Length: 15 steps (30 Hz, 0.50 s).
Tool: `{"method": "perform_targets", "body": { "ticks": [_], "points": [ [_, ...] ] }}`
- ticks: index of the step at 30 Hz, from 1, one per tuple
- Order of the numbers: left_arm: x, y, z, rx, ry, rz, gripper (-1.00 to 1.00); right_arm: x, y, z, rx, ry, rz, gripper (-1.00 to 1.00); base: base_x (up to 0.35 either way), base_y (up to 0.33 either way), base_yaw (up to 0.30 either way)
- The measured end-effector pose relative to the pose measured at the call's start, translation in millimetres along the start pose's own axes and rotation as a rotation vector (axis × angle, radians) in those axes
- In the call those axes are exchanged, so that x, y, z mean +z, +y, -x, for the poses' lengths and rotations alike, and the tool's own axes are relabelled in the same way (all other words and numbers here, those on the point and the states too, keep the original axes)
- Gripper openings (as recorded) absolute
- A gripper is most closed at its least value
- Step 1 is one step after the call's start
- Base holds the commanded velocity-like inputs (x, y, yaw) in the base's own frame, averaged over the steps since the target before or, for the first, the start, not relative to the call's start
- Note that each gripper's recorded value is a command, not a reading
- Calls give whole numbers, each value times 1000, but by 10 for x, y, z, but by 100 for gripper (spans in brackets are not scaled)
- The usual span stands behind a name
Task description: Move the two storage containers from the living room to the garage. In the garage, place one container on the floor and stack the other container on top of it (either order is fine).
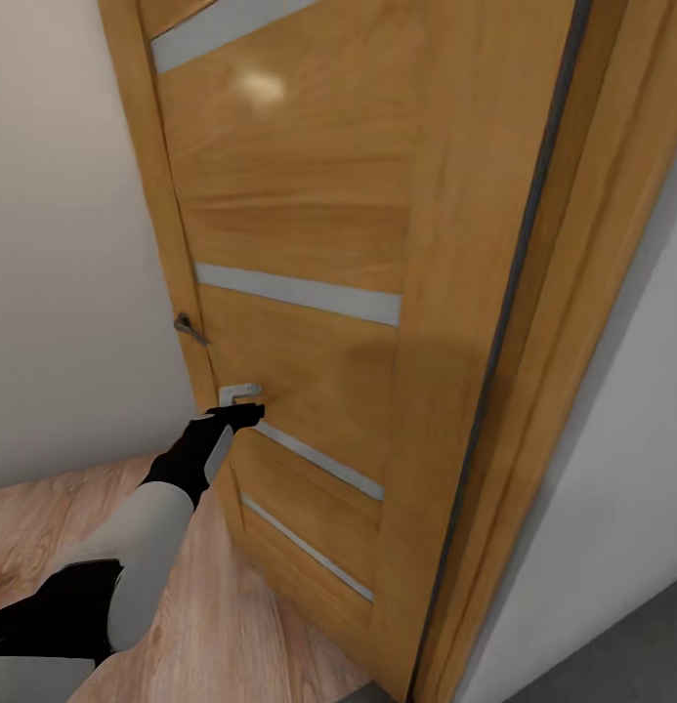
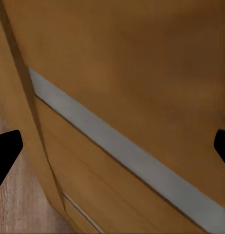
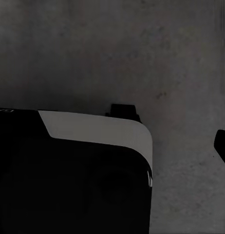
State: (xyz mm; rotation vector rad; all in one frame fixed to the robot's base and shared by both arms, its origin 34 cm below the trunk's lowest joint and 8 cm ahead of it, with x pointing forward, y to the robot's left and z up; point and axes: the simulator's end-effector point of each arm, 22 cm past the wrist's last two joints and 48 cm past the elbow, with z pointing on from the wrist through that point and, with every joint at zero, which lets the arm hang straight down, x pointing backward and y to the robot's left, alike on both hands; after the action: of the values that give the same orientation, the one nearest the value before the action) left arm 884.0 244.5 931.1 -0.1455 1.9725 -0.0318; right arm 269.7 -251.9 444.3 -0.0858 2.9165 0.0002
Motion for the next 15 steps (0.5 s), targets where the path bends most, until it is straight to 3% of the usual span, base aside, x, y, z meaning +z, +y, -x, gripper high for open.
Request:
{"method": "perform_targets", "body": {
  "ticks": [5, 15],
  "points": [
    [-3, -6, 8, 2, -1, 0, 100, 1, -2, 5, -1, -1, -1, 100, 147, -51, -106],
    [-27, 207, 78, 7, -11, 26, 100, -4, -8, 38, -2, -9, -2, 100, 48, -2, -242]
  ]
}}
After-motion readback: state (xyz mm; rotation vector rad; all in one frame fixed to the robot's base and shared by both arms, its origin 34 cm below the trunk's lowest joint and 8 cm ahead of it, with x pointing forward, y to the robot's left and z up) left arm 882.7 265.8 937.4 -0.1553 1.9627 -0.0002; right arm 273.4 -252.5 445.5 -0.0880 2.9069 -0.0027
